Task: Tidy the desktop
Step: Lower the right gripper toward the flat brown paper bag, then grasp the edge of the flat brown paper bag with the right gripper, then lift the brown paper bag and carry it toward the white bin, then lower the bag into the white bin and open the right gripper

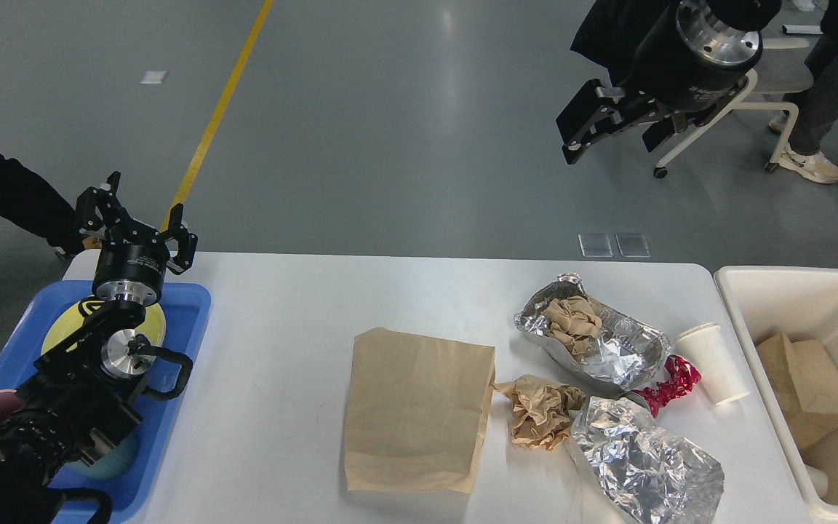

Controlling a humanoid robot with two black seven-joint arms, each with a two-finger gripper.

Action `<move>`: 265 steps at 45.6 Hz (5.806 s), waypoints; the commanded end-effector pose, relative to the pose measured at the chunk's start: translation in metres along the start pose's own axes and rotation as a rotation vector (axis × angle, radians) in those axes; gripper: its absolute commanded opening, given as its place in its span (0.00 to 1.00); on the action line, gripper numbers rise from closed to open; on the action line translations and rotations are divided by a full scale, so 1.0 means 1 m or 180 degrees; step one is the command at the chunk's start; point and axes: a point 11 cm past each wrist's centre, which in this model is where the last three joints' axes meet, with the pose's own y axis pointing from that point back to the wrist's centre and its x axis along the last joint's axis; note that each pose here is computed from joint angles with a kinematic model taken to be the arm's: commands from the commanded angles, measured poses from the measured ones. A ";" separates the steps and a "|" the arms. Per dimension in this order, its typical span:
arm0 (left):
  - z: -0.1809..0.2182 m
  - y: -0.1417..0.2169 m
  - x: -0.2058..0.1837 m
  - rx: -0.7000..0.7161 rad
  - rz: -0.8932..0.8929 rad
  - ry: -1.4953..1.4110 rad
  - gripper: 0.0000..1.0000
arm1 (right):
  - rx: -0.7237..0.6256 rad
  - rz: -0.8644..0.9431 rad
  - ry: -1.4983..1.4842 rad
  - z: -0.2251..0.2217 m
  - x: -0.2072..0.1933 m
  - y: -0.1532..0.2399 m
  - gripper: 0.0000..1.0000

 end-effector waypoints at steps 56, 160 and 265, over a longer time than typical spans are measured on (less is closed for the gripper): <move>0.000 0.000 0.000 0.0000 0.0000 0.0000 0.96 | 0.1162 -0.1347 -0.1478 -0.101 -0.197 -0.182 1.00; 0.000 0.000 0.000 0.0000 0.0000 0.0000 0.96 | 0.1349 -0.1492 -0.1858 -0.122 -0.241 -0.268 0.00; 0.000 0.000 0.000 0.0000 0.0000 0.0000 0.96 | -0.2375 -0.0519 -0.0795 0.355 -0.275 -0.114 0.00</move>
